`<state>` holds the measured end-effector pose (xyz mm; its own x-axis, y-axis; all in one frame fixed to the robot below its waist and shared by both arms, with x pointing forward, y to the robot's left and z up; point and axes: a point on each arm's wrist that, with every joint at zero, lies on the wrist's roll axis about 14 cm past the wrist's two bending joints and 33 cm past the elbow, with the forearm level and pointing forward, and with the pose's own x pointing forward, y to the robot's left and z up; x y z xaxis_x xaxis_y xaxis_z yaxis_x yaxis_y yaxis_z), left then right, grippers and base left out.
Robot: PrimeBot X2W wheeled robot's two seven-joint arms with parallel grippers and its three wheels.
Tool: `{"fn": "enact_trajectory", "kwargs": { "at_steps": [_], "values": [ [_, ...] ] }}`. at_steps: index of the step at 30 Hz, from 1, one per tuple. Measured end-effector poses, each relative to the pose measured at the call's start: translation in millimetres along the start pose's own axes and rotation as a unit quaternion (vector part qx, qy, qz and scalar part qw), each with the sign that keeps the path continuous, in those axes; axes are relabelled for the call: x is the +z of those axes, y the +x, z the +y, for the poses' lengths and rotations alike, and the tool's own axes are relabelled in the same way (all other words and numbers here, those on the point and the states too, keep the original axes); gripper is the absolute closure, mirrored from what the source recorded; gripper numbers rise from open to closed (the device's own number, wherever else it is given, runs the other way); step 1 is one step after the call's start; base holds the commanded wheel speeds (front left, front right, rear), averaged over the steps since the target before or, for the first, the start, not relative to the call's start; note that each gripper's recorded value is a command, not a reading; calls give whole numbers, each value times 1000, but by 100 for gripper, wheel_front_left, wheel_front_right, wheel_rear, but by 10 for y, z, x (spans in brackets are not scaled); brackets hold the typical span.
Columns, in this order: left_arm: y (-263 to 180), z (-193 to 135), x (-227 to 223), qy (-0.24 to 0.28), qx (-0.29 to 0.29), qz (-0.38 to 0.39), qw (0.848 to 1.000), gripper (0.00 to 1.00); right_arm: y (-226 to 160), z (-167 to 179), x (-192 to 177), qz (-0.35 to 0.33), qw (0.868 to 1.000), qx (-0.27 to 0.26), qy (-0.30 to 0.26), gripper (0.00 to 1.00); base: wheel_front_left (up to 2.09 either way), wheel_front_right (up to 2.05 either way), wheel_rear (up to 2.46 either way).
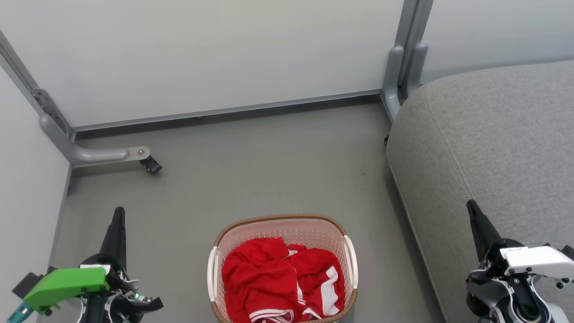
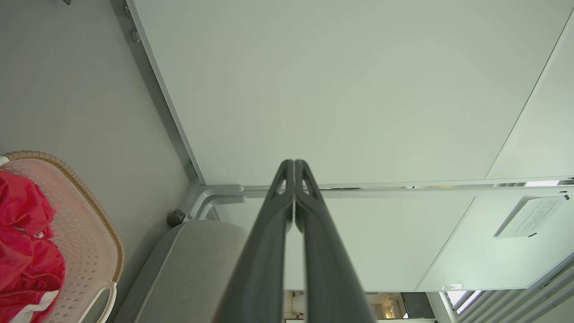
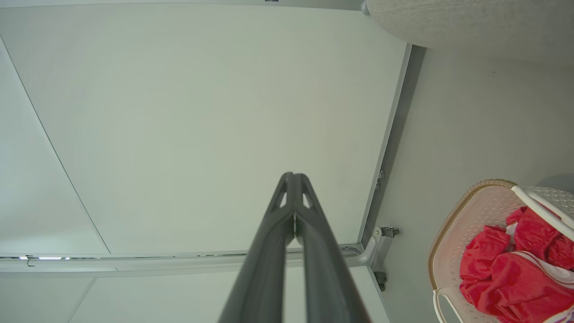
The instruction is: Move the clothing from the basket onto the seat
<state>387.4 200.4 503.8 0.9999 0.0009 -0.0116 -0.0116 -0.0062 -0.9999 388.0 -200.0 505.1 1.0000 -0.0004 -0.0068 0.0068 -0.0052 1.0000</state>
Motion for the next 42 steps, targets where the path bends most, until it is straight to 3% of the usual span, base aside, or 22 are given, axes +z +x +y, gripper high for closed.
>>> {"fn": "enact_trajectory", "kwargs": {
  "at_steps": [6, 13, 23, 42],
  "values": [
    [-115, 281, -36, -7, 42, 0, 999, 0, -118, -269, -45, 1, 999, -39, 9, 0, 0, 0, 0],
    [-113, 283, -88, 15, 43, 0, 999, 0, -112, -272, -121, 3, 999, -41, -7, 0, 0, 0, 0],
    [-103, 199, -58, 97, 32, -9, 995, 0, -90, -252, -201, 12, 994, -38, -100, 0, 0, 0, 0],
    [-124, 40, -104, 278, 14, -14, 960, 0, -80, -152, -328, 26, 959, -13, -281, 0, 0, 0, 0]
  ]
}}
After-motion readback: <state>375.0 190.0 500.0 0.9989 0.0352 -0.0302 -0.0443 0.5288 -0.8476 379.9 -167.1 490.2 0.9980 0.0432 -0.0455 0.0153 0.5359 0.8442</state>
